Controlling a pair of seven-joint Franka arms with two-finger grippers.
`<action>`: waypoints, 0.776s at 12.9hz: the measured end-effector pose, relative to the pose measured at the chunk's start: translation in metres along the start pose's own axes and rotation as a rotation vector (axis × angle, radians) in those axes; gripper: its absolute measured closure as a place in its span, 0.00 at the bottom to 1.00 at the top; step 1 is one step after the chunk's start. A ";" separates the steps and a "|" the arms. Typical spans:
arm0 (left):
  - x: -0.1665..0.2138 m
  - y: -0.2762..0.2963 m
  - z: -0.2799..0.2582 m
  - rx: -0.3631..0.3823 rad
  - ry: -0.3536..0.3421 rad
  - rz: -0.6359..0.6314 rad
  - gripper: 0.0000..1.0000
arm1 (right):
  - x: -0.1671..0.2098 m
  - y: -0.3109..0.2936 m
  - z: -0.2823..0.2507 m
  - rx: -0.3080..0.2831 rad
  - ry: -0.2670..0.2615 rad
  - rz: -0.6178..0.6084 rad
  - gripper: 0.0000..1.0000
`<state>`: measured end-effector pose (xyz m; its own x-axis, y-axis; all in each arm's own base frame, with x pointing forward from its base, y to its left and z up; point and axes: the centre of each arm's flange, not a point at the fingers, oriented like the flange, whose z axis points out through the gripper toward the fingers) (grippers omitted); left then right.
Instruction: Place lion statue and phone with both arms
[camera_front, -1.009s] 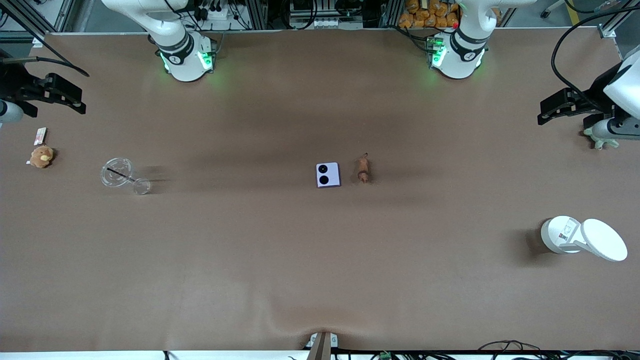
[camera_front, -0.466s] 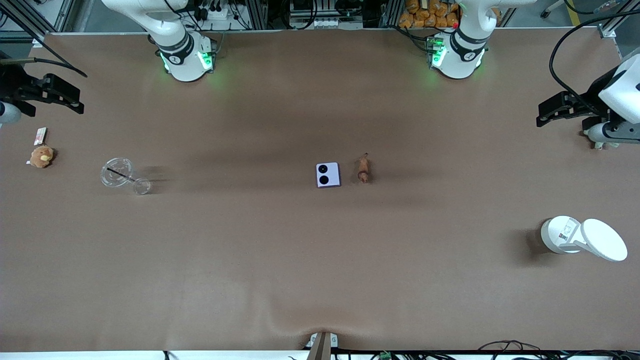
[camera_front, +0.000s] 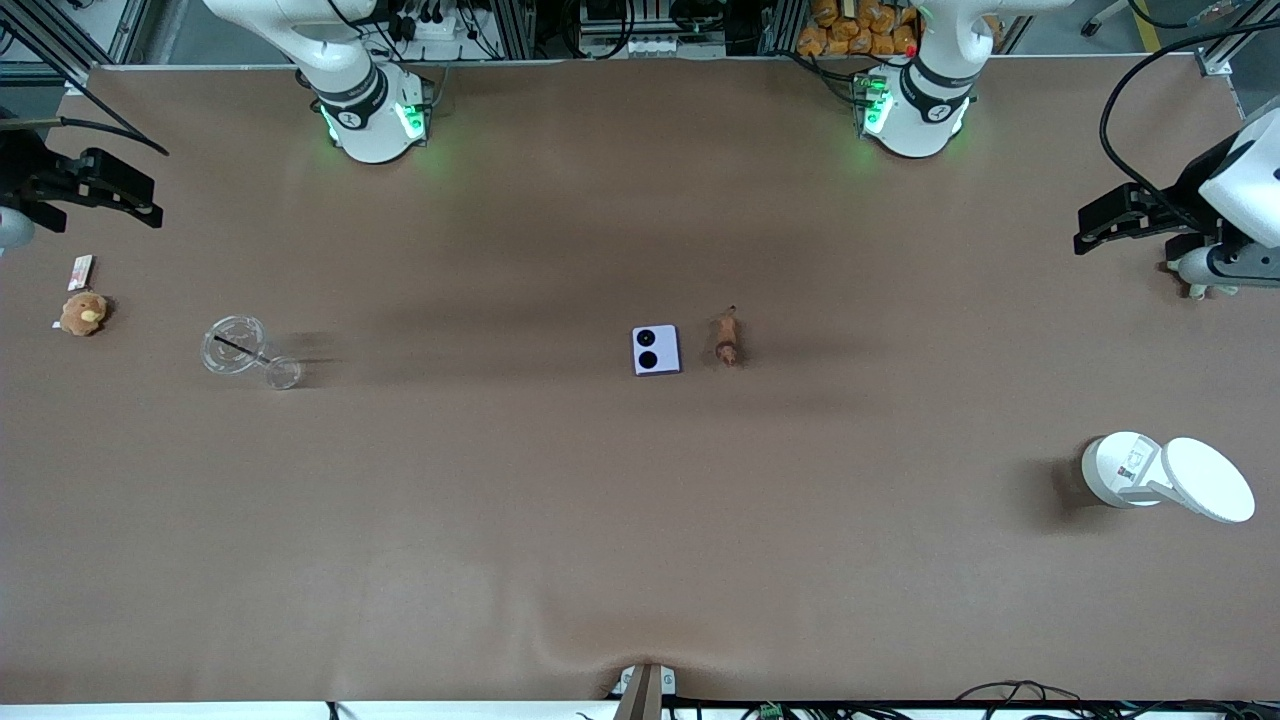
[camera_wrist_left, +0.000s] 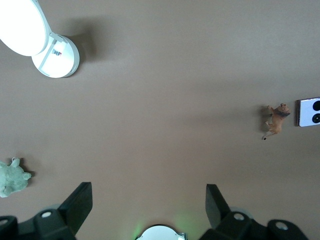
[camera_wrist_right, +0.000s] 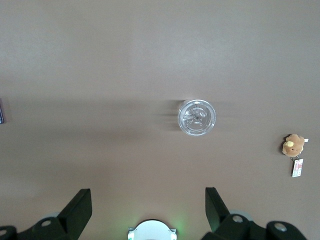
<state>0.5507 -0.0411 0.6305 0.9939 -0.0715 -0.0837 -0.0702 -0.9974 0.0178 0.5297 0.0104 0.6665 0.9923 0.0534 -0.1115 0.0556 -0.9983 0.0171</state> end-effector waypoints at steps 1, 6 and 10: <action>0.000 0.000 0.000 0.000 0.000 0.001 0.00 | 0.000 0.002 0.000 0.000 -0.001 0.003 0.00; 0.007 0.007 0.011 0.000 -0.020 -0.010 0.00 | 0.000 0.001 0.000 0.001 -0.001 0.002 0.00; 0.012 0.008 0.018 -0.015 -0.029 -0.011 0.00 | 0.000 0.001 0.000 0.001 -0.001 0.002 0.00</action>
<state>0.5602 -0.0506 0.6121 0.9917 -0.0612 -0.1132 -0.0580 -0.9978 0.0314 0.5298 0.0096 0.6663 0.9923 0.0518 -0.1128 0.0540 -0.9984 0.0166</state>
